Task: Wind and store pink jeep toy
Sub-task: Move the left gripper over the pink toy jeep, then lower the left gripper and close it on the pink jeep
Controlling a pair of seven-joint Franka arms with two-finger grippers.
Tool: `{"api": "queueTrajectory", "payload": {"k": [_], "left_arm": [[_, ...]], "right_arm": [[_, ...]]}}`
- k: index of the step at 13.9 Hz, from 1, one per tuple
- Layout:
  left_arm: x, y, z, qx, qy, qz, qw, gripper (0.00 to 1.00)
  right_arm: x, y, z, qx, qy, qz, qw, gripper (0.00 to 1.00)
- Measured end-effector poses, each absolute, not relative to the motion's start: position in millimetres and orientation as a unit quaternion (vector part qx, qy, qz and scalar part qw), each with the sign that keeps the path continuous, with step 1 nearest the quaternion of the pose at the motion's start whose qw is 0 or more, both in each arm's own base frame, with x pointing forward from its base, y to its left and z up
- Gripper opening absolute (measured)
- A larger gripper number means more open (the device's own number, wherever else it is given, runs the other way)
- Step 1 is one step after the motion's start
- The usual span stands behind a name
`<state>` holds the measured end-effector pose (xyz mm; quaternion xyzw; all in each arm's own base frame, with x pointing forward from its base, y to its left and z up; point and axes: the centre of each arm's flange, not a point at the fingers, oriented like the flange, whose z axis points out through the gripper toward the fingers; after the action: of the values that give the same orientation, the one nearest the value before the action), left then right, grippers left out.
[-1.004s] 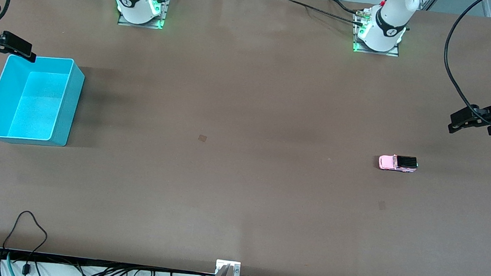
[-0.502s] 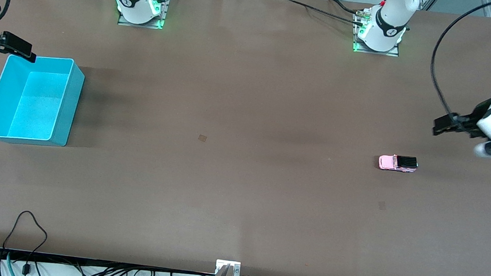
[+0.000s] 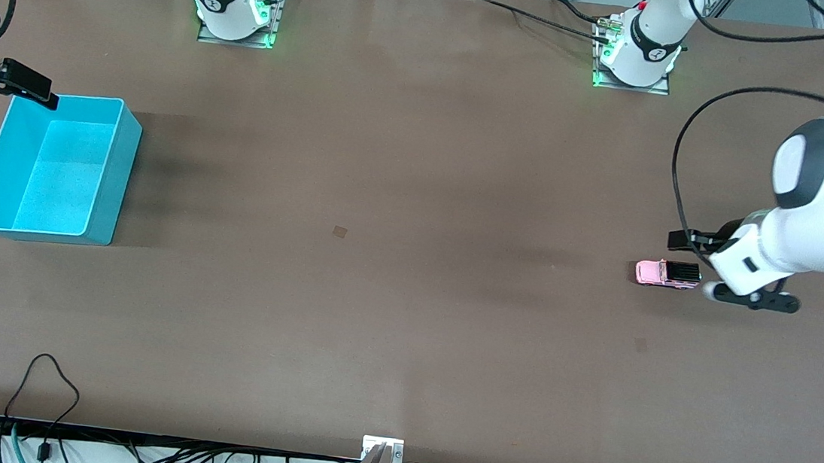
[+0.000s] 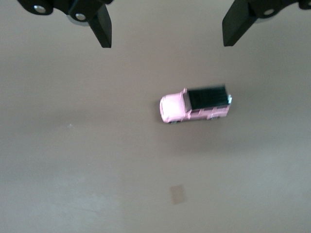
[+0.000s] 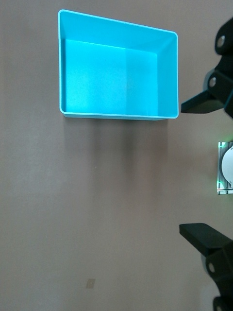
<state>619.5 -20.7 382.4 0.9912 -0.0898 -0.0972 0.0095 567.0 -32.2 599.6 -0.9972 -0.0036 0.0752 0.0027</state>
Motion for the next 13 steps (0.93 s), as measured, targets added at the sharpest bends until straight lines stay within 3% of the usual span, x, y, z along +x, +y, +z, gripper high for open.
{"api": "queueTrajectory", "payload": {"k": [6,13], "left_arm": [[605,3,321,0.948,-0.307,-0.079,-0.019,1.00],[595,39,275,0.837,-0.545,-0.052,-0.006,1.00]], "right_arm": [[567,-32,599,-0.997,-0.003,0.075,0.003,1.00],[567,-32,599,-0.997,-0.003,0.075,0.003,1.00]]}}
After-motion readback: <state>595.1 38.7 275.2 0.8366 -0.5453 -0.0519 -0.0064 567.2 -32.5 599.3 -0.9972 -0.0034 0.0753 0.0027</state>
